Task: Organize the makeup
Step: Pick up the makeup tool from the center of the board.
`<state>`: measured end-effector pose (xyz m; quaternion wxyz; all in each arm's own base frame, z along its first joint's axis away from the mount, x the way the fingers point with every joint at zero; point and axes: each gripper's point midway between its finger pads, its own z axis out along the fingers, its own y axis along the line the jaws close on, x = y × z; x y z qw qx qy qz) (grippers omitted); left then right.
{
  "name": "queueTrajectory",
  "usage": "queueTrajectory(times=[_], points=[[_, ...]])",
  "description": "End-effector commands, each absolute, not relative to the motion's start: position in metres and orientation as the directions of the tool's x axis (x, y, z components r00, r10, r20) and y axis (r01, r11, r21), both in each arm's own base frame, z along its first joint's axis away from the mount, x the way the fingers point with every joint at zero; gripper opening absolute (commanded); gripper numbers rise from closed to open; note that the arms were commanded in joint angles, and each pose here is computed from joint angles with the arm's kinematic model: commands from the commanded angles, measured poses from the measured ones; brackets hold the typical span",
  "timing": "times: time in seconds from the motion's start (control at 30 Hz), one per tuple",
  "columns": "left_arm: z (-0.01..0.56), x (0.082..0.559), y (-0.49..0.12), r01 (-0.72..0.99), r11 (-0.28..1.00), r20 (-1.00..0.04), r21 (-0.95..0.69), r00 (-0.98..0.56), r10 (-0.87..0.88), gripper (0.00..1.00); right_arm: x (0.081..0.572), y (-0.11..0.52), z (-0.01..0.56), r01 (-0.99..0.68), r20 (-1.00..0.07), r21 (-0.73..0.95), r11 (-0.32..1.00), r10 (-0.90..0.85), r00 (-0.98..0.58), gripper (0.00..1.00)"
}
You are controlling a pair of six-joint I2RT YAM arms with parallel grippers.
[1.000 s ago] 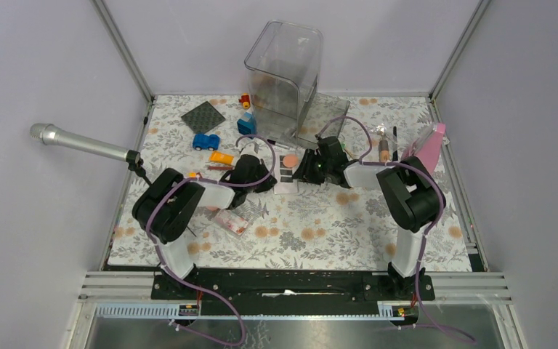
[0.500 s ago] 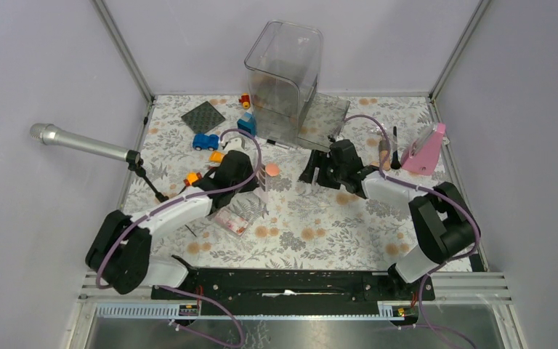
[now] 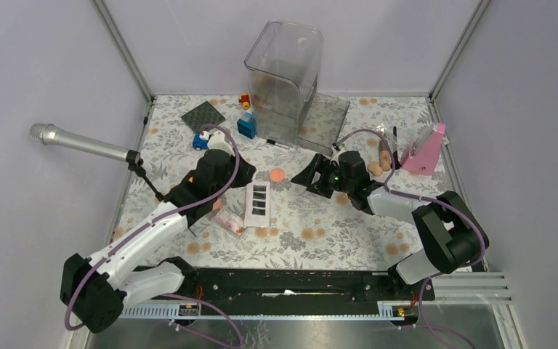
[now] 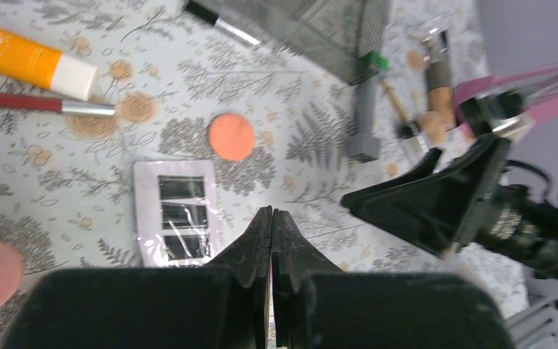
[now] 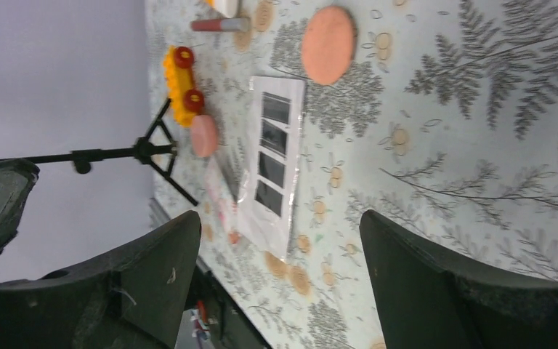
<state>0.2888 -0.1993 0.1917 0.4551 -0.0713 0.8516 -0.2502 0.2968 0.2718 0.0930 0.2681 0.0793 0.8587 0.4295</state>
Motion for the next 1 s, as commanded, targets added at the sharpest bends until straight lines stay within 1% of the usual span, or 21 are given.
queueTrajectory(times=[0.0, 0.03, 0.1, 0.13, 0.2, 0.23, 0.27, 0.3, 0.37, 0.4, 0.43, 0.5, 0.63, 0.87, 0.97], points=[[0.249, 0.293, -0.213, 0.197, 0.780, -0.749, -0.594, -0.488, -0.448, 0.00, 0.296, 0.297, 0.145, -0.153, -0.343, 0.898, 0.412, 0.439, -0.830, 0.88], [0.249, 0.294, -0.213, 0.198, 0.783, -0.753, -0.590, -0.485, -0.444, 0.00, 0.296, 0.298, 0.145, -0.147, -0.338, 0.899, 0.411, 0.442, -0.831, 0.88], [0.234, 0.295, -0.205, 0.146, 0.819, -0.755, -0.555, -0.502, -0.422, 0.00, 0.295, 0.297, 0.144, -0.142, -0.342, 0.895, 0.423, 0.444, -0.828, 0.88], [0.222, 0.296, -0.198, 0.104, 0.842, -0.755, -0.529, -0.510, -0.411, 0.02, 0.295, 0.296, 0.141, -0.138, -0.346, 0.889, 0.437, 0.442, -0.827, 0.88], [0.195, 0.294, -0.183, 0.022, 0.880, -0.753, -0.474, -0.529, -0.392, 0.20, 0.294, 0.292, 0.132, -0.128, -0.362, 0.866, 0.483, 0.428, -0.828, 0.88], [0.182, 0.293, -0.177, -0.009, 0.892, -0.749, -0.451, -0.540, -0.384, 0.26, 0.294, 0.291, 0.127, -0.124, -0.367, 0.854, 0.506, 0.415, -0.833, 0.89], [0.168, 0.292, -0.172, -0.034, 0.900, -0.743, -0.434, -0.552, -0.379, 0.35, 0.292, 0.291, 0.120, -0.118, -0.367, 0.841, 0.529, 0.396, -0.842, 0.89], [0.157, 0.290, -0.169, -0.054, 0.903, -0.734, -0.427, -0.562, -0.380, 0.46, 0.291, 0.293, 0.115, -0.114, -0.363, 0.832, 0.543, 0.377, -0.852, 0.88], [0.135, 0.288, -0.166, -0.074, 0.901, -0.712, -0.427, -0.586, -0.386, 0.57, 0.287, 0.300, 0.105, -0.117, -0.356, 0.825, 0.553, 0.346, -0.868, 0.85], [0.127, 0.287, -0.164, -0.086, 0.897, -0.701, -0.433, -0.593, -0.396, 0.66, 0.285, 0.304, 0.102, -0.119, -0.354, 0.822, 0.557, 0.336, -0.873, 0.82], [0.118, 0.287, -0.163, -0.097, 0.895, -0.690, -0.435, -0.603, -0.401, 0.70, 0.282, 0.309, 0.096, -0.120, -0.352, 0.817, 0.564, 0.324, -0.878, 0.79], [0.104, 0.286, -0.162, -0.110, 0.892, -0.668, -0.439, -0.623, -0.406, 0.74, 0.275, 0.322, 0.087, -0.126, -0.352, 0.805, 0.579, 0.296, -0.888, 0.74], [0.081, 0.284, -0.161, -0.125, 0.891, -0.634, -0.437, -0.659, -0.404, 0.80, 0.265, 0.343, 0.063, -0.111, -0.326, 0.792, 0.600, 0.261, -0.909, 0.70], [0.045, 0.272, -0.163, -0.136, 0.874, -0.560, -0.467, -0.720, -0.411, 0.81, 0.261, 0.353, 0.026, -0.043, -0.282, 0.760, 0.648, 0.270, -0.921, 0.57], [0.041, 0.272, -0.168, -0.113, 0.861, -0.549, -0.496, -0.728, -0.411, 0.81, 0.258, 0.358, 0.018, -0.036, -0.268, 0.753, 0.657, 0.257, -0.929, 0.52]])
